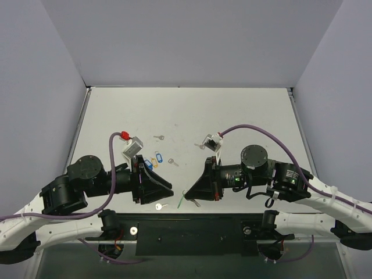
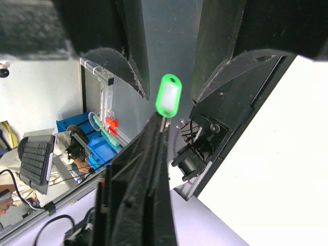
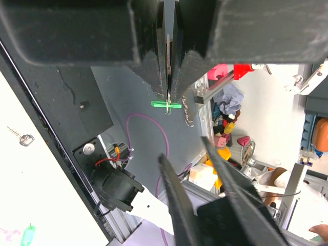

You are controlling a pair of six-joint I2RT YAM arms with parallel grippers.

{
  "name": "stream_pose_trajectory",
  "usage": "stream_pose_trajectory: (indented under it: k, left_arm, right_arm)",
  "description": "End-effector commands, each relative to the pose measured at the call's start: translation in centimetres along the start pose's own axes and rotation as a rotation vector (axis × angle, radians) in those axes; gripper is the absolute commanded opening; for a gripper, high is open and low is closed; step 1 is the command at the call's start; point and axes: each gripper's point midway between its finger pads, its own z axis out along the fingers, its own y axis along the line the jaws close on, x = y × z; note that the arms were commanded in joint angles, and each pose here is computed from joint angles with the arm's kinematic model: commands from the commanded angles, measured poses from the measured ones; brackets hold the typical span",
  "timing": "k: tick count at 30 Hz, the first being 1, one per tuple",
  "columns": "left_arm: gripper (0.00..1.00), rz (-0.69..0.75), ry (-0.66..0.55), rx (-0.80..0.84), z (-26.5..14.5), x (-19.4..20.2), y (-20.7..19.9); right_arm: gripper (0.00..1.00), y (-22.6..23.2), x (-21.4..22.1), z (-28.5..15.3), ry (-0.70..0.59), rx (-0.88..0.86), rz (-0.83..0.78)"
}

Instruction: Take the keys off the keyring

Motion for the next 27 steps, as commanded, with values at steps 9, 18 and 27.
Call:
stream_pose_trajectory:
  k: [9,18,27]
  left_arm:
    - [0.39,-0.106,-0.120,0.088,2.4,-1.9,-1.1]
    - [0.37,-0.107,-0.136,0.104,2.4,-2.3,-1.4]
    - [0.38,-0.094,-0.148,0.095,1.4,-2.7,-1.7]
  right_arm:
    - [0.00,3.1,-3.1,-0.7,-0.101,-0.078,-0.047]
    - [0.00,3.2,-3.2,-0.8,-0.107,-0.077,-0.051]
    - [0.00,3.1,-3.1,-0.7,-0.104,-0.075,-0.050]
